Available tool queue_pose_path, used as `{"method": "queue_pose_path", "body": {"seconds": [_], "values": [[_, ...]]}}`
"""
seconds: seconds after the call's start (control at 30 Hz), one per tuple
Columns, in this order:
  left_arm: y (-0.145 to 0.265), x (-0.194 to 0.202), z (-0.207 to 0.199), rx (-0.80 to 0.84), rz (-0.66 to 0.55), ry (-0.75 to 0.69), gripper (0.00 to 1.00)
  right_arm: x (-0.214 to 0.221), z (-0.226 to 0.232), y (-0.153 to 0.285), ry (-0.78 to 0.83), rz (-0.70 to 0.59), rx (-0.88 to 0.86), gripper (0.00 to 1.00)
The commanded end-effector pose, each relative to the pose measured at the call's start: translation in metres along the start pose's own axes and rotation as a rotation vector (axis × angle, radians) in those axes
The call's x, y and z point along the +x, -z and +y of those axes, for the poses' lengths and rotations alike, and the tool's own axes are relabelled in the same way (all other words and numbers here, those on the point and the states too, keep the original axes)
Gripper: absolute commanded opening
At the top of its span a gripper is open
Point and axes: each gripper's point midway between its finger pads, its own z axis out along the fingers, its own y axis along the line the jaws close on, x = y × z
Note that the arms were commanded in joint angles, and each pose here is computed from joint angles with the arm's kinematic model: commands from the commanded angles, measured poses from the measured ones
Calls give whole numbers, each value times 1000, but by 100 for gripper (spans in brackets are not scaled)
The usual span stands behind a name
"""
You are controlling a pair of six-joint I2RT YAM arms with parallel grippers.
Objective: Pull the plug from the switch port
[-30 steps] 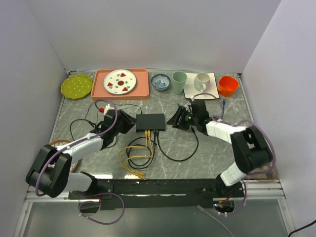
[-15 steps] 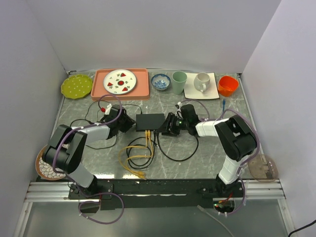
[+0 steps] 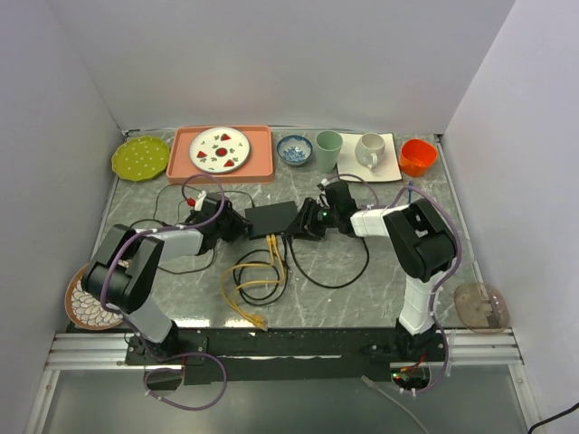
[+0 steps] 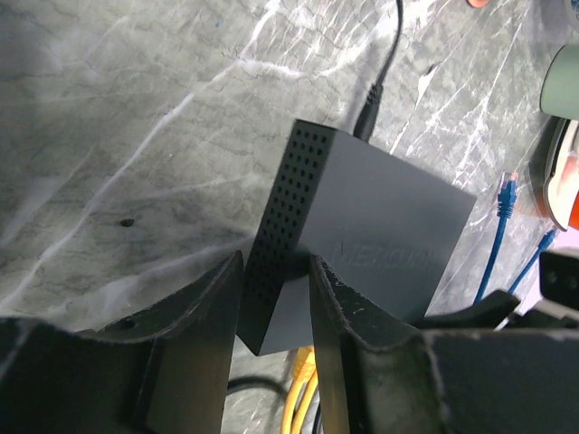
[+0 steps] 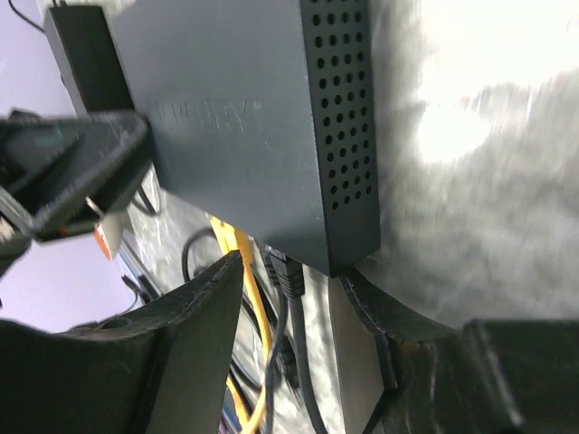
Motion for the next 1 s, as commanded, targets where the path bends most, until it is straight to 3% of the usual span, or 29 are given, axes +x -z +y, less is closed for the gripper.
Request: {"method": "queue_pose_path", "body": {"seconds": [0.0,0.17,0.33,0.47,0.6,0.77,0.97], "values": [[4,7,7,-15,29,-13,41,-29,14,-1,37,-59,-18,50],[20,-15,1,-11,-88,22,41,-21,13,5,18,-58,-29,50],[48,-38,-53,174,-161,14,43,-14,7,9,-16,-71,-27,50],[35,-16,-83,270,-40,-47,41,-7,2,5,-55,-57,-33,50],[16,27,-83,313,124,-81,38,-5,-1,3,-85,-57,-46,50],[2,42,-71,294,185,-73,36,-7,3,-1,-119,-58,-67,49],[-6,45,-52,226,183,-70,35,-12,4,-3,-183,-87,-83,40]]}}
